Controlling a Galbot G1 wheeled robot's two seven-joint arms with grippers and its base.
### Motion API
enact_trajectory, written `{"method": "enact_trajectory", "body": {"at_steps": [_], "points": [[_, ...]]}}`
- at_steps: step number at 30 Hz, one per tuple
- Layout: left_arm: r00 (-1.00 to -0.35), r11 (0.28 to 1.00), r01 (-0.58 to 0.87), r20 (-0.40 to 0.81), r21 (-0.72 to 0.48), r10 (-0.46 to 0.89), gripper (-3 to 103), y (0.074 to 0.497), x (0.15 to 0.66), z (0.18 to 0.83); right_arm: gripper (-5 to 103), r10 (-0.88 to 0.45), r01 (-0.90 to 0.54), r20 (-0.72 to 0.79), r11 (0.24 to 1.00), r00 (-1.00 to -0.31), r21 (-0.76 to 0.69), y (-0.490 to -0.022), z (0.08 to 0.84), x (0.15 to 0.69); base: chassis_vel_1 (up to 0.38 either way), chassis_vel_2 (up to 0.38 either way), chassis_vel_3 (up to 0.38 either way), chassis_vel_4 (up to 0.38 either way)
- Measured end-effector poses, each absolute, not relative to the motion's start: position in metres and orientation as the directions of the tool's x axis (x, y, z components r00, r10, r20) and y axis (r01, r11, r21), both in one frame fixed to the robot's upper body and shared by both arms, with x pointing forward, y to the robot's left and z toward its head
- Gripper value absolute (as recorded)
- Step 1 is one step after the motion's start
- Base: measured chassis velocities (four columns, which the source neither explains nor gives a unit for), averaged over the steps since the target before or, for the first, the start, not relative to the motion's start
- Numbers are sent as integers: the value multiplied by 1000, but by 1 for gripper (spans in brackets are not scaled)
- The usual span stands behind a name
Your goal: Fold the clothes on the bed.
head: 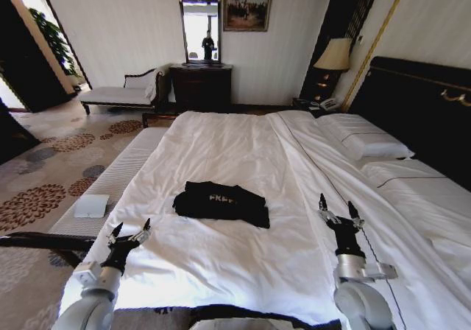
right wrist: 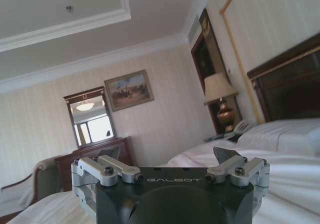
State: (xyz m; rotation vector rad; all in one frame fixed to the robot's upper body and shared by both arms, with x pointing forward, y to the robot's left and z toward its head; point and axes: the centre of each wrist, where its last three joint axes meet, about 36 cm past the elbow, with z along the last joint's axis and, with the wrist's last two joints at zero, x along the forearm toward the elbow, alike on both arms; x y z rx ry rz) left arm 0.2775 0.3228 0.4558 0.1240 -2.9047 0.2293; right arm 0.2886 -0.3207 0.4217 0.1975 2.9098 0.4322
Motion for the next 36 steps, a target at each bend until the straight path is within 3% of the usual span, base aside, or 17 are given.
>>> {"method": "enact_trajectory", "body": {"at_steps": [7, 12, 22, 32, 36], "points": [[-942, 947, -174, 325, -271, -80, 100, 323, 321, 471, 100, 53, 30, -36, 883, -998, 467, -312, 453, 318, 0, 0, 0, 0], [-906, 901, -222, 420, -374, -49, 100, 322, 371, 458, 100, 19, 15, -5, 876, -1000, 482, -311, 450, 314, 0, 0, 0, 0], [-872, 822, -231, 486, -520, 62, 100, 292, 474, 454, 100, 26, 20, -6, 884, -1000, 467, -304, 436, 313, 0, 0, 0, 0], [-849, 789, -263, 522, -556, 85, 100, 275, 566, 458, 100, 31, 33, 13, 896, -999, 443, -309, 428, 311, 0, 0, 0, 0], [-806, 788, -313, 588, -530, 75, 100, 266, 609, 449, 100, 30, 35, 17, 898, -999, 439, -309, 428, 314, 0, 0, 0, 0]]}}
